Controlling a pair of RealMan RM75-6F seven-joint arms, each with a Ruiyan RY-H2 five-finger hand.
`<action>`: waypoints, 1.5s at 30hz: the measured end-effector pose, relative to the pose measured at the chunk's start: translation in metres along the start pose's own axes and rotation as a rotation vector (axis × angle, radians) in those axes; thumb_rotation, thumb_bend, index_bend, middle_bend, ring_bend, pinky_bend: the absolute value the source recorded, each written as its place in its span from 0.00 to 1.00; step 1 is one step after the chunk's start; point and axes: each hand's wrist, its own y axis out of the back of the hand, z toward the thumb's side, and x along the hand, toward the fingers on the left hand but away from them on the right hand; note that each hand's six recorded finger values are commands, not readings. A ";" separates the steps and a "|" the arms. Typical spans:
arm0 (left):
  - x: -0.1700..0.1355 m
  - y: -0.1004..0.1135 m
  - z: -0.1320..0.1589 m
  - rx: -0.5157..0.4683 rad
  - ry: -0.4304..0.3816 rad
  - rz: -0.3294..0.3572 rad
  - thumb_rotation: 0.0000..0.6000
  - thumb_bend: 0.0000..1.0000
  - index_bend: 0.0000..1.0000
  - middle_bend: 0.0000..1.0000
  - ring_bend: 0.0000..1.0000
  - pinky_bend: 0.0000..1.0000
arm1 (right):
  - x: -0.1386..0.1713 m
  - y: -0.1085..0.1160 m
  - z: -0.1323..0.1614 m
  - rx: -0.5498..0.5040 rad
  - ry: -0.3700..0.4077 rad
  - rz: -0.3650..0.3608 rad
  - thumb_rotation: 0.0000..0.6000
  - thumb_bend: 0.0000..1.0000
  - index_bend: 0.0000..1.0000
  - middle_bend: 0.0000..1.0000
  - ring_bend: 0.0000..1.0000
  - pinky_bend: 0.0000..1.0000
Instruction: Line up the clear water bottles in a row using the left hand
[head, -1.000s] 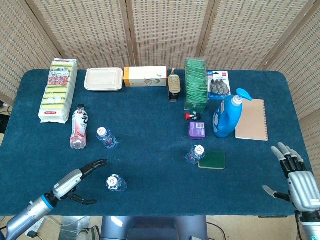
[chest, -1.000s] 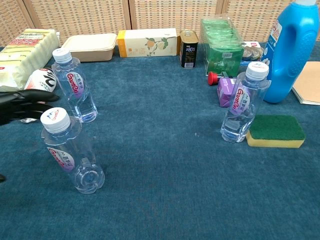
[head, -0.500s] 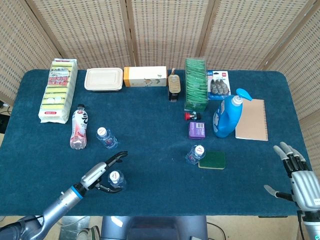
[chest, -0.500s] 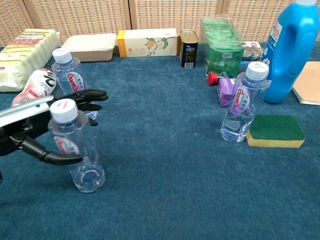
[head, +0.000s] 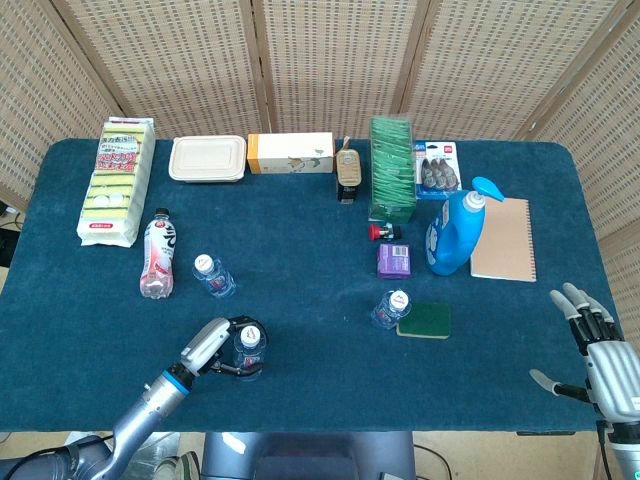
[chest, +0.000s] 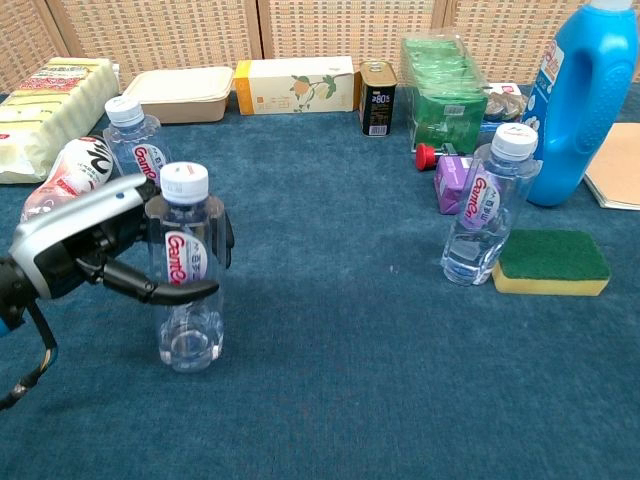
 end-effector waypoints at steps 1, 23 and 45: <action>0.003 0.003 0.003 0.003 -0.008 0.014 1.00 0.29 0.54 0.49 0.38 0.50 | 0.000 0.000 0.000 0.000 0.000 -0.001 1.00 0.03 0.01 0.00 0.00 0.00; 0.120 -0.006 0.062 0.085 -0.176 0.061 1.00 0.24 0.54 0.49 0.38 0.50 | -0.003 -0.007 0.004 0.003 0.010 0.031 1.00 0.03 0.02 0.00 0.00 0.00; 0.176 -0.041 0.058 0.141 -0.112 0.037 1.00 0.24 0.54 0.49 0.38 0.50 | -0.009 0.001 -0.009 -0.028 -0.028 0.009 1.00 0.03 0.02 0.00 0.00 0.00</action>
